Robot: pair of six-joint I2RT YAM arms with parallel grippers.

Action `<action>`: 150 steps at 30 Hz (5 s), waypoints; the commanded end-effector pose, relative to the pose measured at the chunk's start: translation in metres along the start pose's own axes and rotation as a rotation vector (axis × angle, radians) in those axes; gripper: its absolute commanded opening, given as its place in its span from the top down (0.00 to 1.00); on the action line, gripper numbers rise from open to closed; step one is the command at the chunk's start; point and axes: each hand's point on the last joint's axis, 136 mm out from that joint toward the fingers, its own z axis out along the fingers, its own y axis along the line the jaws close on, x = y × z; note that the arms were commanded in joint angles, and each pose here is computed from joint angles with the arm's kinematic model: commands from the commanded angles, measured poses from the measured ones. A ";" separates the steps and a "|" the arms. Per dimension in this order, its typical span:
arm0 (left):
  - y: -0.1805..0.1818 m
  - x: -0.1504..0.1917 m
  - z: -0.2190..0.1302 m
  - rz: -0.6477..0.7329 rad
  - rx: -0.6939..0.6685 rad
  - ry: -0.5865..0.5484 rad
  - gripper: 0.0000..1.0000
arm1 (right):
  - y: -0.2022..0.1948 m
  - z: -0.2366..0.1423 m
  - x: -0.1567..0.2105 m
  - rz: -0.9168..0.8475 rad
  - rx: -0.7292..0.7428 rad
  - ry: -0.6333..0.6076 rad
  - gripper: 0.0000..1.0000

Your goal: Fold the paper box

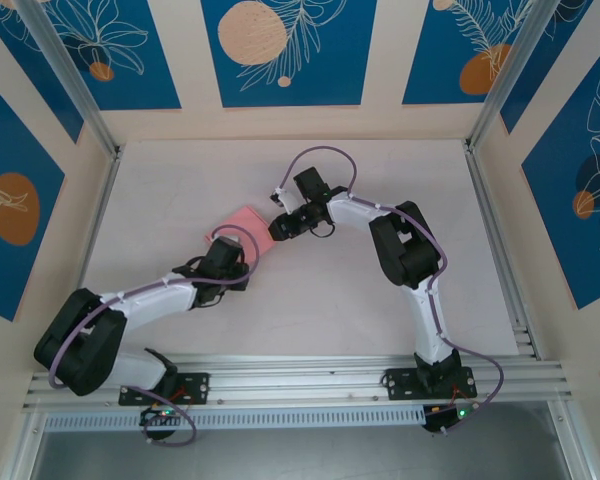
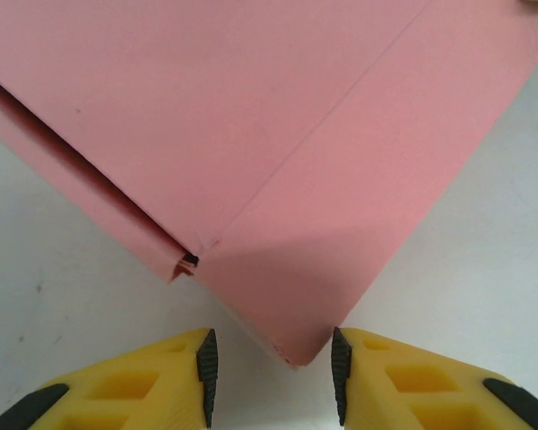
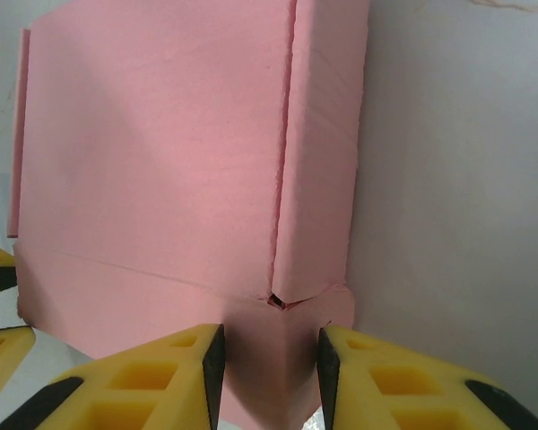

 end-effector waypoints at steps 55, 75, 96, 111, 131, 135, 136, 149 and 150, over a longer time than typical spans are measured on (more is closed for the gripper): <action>0.080 -0.112 0.002 -0.053 0.043 -0.018 0.26 | 0.022 -0.047 -0.010 0.384 0.073 -0.105 0.27; 0.095 -0.079 0.072 -0.193 0.205 0.302 0.60 | 0.009 -0.013 -0.024 0.536 -0.212 -0.091 0.23; 0.099 -0.056 0.095 -0.304 0.329 0.494 0.94 | 0.005 0.037 -0.021 0.696 -0.290 -0.014 0.25; 0.096 -0.064 0.102 -0.378 0.455 0.505 1.00 | 0.039 0.046 -0.052 0.575 -0.472 -0.063 0.44; 0.120 -0.079 0.102 -0.433 0.455 0.502 1.00 | 0.025 0.025 -0.035 0.613 -0.263 -0.101 0.34; 0.123 -0.079 0.106 -0.440 0.456 0.507 1.00 | 0.017 0.027 -0.029 0.662 -0.235 -0.109 0.32; 0.123 -0.079 0.107 -0.439 0.454 0.509 1.00 | 0.016 0.026 -0.027 0.670 -0.225 -0.113 0.31; 0.124 -0.076 0.110 -0.440 0.461 0.516 1.00 | 0.017 0.044 -0.050 0.663 -0.359 -0.133 0.29; 0.124 -0.075 0.110 -0.442 0.462 0.517 1.00 | 0.016 0.045 -0.051 0.661 -0.366 -0.136 0.30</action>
